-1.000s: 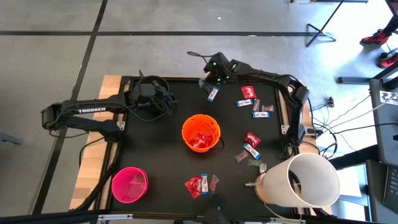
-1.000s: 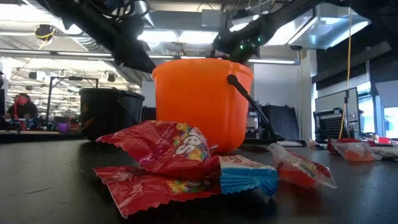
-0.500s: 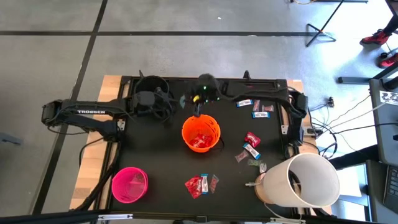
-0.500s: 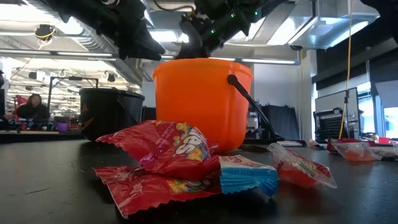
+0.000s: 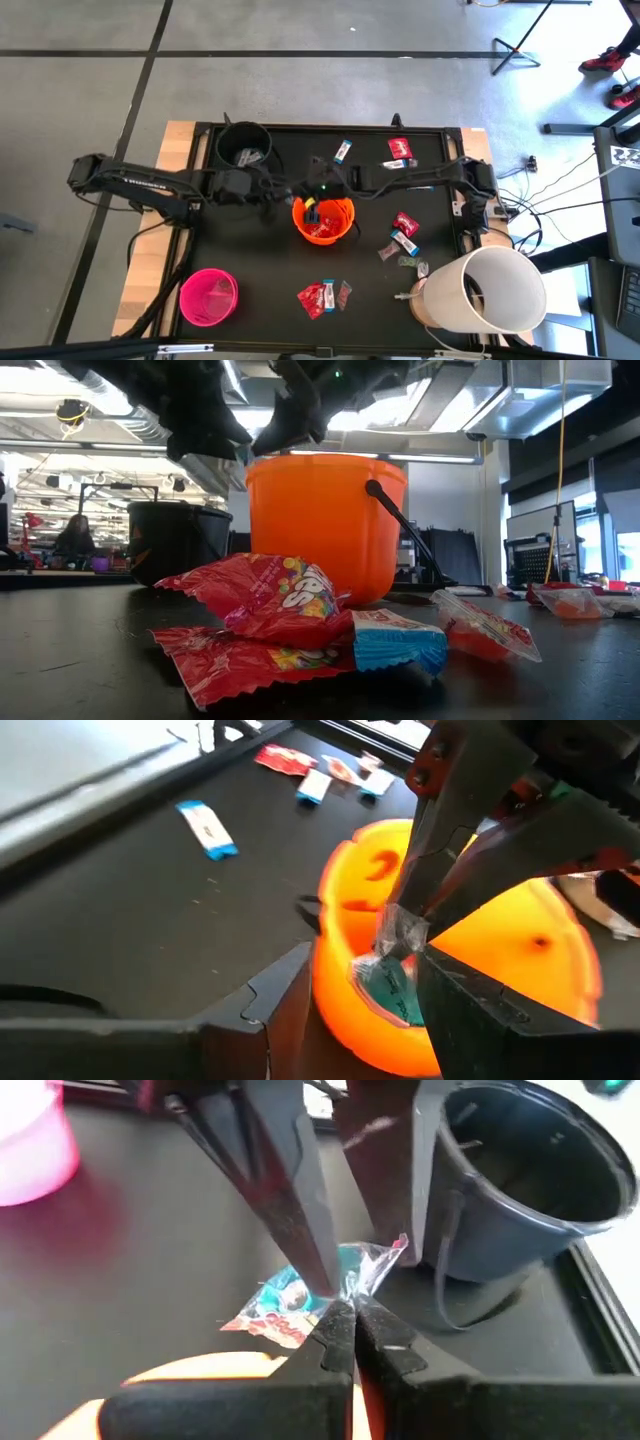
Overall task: Sort candy
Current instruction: Put the transparent candy into the pink bucket
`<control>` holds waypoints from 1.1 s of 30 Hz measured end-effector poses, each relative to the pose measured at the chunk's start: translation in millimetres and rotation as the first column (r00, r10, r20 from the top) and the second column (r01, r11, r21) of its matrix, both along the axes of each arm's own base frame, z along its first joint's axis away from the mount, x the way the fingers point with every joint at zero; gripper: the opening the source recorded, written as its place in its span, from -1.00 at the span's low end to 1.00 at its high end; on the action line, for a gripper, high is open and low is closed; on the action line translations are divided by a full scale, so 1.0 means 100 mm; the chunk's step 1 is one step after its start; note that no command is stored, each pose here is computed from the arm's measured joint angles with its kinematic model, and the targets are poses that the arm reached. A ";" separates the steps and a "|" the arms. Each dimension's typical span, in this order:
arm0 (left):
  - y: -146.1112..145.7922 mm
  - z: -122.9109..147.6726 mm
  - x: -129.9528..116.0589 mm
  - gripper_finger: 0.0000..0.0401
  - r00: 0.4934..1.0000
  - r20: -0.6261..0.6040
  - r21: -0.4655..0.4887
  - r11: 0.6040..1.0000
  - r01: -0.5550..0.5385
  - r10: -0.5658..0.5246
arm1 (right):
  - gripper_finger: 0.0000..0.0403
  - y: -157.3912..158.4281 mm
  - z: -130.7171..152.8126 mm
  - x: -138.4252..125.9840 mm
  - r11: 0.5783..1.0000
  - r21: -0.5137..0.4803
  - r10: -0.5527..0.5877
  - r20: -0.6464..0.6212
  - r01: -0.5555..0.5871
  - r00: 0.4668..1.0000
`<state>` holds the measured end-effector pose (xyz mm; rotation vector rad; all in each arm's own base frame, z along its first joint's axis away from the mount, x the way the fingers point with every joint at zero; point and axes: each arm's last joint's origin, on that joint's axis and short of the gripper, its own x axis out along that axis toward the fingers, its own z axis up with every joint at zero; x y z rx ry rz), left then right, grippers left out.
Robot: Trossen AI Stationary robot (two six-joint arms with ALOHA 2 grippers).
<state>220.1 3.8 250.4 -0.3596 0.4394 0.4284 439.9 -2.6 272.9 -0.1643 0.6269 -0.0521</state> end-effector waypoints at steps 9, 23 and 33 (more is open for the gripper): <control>-0.29 0.00 -0.02 -0.33 0.999 0.018 0.008 0.999 0.041 -0.042 | -0.99 0.22 0.00 0.00 0.999 0.028 0.031 0.007 -0.031 0.999; -0.41 0.00 -0.05 -0.99 0.997 0.004 0.057 0.995 0.083 -0.083 | -0.98 0.22 0.00 -0.01 1.000 0.030 0.002 0.002 -0.002 1.000; -0.45 0.08 -0.21 -1.00 0.964 -0.046 -0.053 0.964 0.260 -0.262 | -0.35 0.17 0.18 -0.21 0.993 -0.056 -0.104 -0.062 0.101 0.993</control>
